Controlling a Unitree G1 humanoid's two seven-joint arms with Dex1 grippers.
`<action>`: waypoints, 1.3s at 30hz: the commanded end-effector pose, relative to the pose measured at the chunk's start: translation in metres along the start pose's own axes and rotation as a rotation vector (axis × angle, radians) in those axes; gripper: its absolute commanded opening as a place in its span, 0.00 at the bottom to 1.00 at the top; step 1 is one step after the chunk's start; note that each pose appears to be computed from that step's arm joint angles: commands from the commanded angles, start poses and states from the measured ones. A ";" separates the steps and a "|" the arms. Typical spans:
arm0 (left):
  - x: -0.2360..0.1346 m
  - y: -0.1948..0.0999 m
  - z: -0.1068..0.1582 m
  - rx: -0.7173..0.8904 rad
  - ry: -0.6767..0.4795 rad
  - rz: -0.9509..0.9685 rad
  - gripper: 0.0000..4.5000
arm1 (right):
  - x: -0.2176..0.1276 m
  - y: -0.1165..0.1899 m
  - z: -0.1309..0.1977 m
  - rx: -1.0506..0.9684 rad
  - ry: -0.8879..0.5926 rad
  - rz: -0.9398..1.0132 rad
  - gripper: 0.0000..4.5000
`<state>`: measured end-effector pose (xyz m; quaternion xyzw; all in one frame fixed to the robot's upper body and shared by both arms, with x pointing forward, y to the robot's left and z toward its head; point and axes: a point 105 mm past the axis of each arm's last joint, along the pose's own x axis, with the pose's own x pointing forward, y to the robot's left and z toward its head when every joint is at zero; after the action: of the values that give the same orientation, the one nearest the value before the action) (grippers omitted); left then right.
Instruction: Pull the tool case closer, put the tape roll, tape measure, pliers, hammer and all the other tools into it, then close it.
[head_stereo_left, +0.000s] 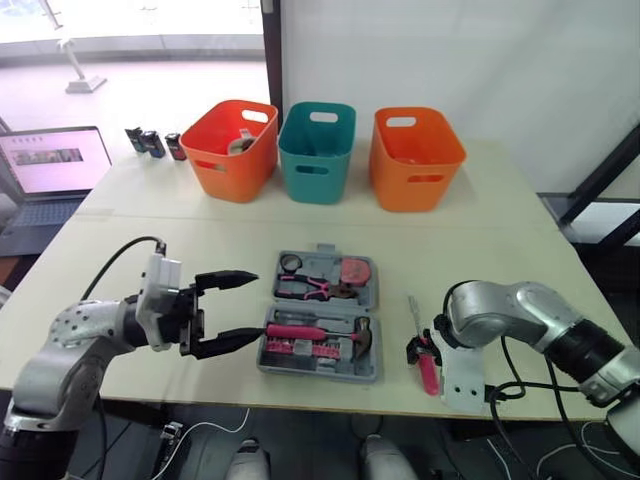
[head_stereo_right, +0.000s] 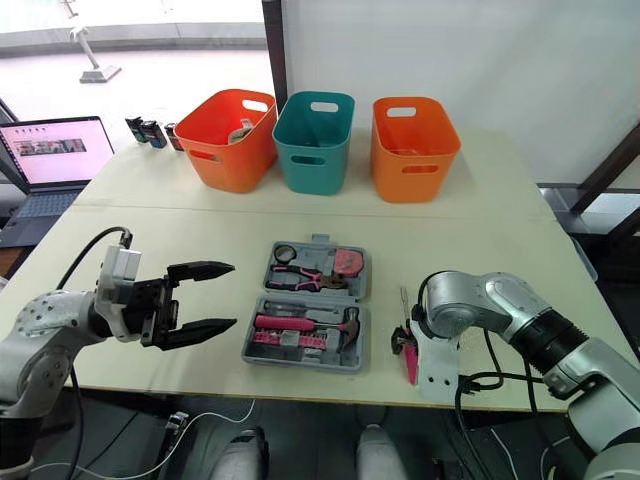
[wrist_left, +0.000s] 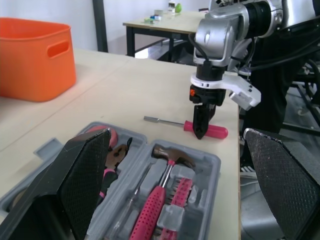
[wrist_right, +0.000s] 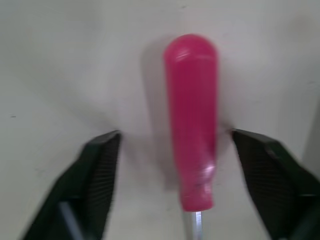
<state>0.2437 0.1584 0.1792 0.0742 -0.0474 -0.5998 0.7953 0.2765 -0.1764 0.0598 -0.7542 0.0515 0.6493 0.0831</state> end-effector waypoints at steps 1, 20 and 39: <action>-0.002 -0.002 0.011 0.044 -0.015 0.008 1.00 | 0.006 -0.004 -0.011 0.013 0.024 -0.013 0.38; 0.002 0.003 0.007 0.029 -0.019 0.003 1.00 | -0.104 -0.042 -0.043 0.892 -0.186 -0.438 0.15; 0.007 0.002 0.005 0.018 -0.026 -0.031 1.00 | -0.057 0.001 -0.100 2.807 -0.470 -0.296 0.15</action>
<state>0.2491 0.1515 0.1781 0.0622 -0.0513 -0.6101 0.7882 0.3599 -0.1858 0.1283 0.0718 0.5568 0.1989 0.8033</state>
